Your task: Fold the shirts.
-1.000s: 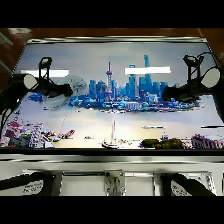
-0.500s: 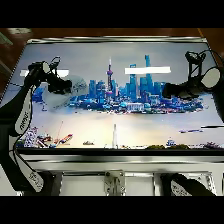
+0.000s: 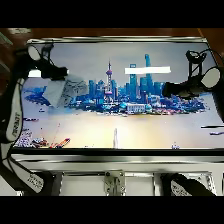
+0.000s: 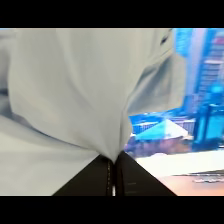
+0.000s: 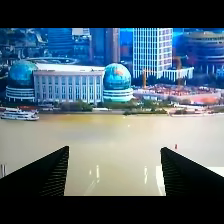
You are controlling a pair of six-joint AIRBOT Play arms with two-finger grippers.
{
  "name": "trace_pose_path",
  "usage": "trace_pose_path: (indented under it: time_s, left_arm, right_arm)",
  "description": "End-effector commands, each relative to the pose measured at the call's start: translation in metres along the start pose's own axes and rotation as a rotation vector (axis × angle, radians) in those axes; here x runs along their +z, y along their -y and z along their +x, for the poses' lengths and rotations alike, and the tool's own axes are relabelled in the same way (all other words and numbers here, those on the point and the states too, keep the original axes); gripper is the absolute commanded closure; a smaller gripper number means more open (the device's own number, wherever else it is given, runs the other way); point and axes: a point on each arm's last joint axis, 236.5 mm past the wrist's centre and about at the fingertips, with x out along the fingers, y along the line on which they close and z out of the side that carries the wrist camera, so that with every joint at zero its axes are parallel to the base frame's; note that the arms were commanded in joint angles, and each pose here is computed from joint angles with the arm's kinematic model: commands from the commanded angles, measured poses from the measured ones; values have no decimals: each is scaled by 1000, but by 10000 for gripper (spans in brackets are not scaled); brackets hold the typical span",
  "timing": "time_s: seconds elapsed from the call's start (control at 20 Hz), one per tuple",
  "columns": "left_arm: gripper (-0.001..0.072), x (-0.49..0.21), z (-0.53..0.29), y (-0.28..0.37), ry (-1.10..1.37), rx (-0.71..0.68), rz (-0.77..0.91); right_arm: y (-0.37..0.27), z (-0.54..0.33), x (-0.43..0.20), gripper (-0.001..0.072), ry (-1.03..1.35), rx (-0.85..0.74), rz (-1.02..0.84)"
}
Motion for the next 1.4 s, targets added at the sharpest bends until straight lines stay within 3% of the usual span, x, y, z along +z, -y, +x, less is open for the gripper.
trace_pose_path:
  time_s: [0.0, 0.2, 0.35, 0.55, 0.75, 0.85, 1.0, 1.05, 1.15, 1.2, 1.35]
  left_arm:
    - [672, 26, -156, 76, 293, -70, 182]
    - [672, -20, -311, 177, 549, -234, 372]
    - [672, -64, -341, 232, 551, -372, 460]
    - [672, -117, -271, 291, 342, -460, 530]
    - [671, -173, -152, 315, 133, -446, 515]
    - [671, -197, -87, 299, 43, -395, 433]
    - [652, -231, -19, 267, -137, -338, 171]
    - [525, -233, -13, 267, -168, -355, 124]
    - [129, -217, -14, 258, -157, -357, 72]
    - [93, -207, -19, 246, -157, -344, 54]
    - [94, -187, -55, 184, -217, -282, 76]
  right_arm:
    - [-3, -12, 9, 19, 52, 5, -30]
    - [-10, -80, 20, 19, 227, 5, -64]
    - [-16, -148, 18, 19, 388, 4, -82]
    - [-14, -198, -9, 19, 452, -21, -91]
    - [-9, -164, -73, 19, 162, -25, -82]
    - [-4, -130, -96, 19, 60, -27, -72]
    - [-7, -68, -121, 19, -13, 23, -29]
    - [-15, -48, -128, 19, -31, 68, -3]
    - [-26, -22, -134, 18, -58, 128, 26]
    - [-25, -15, -130, 18, -58, 127, 17]
    - [-5, -7, -132, 18, -116, 48, -104]
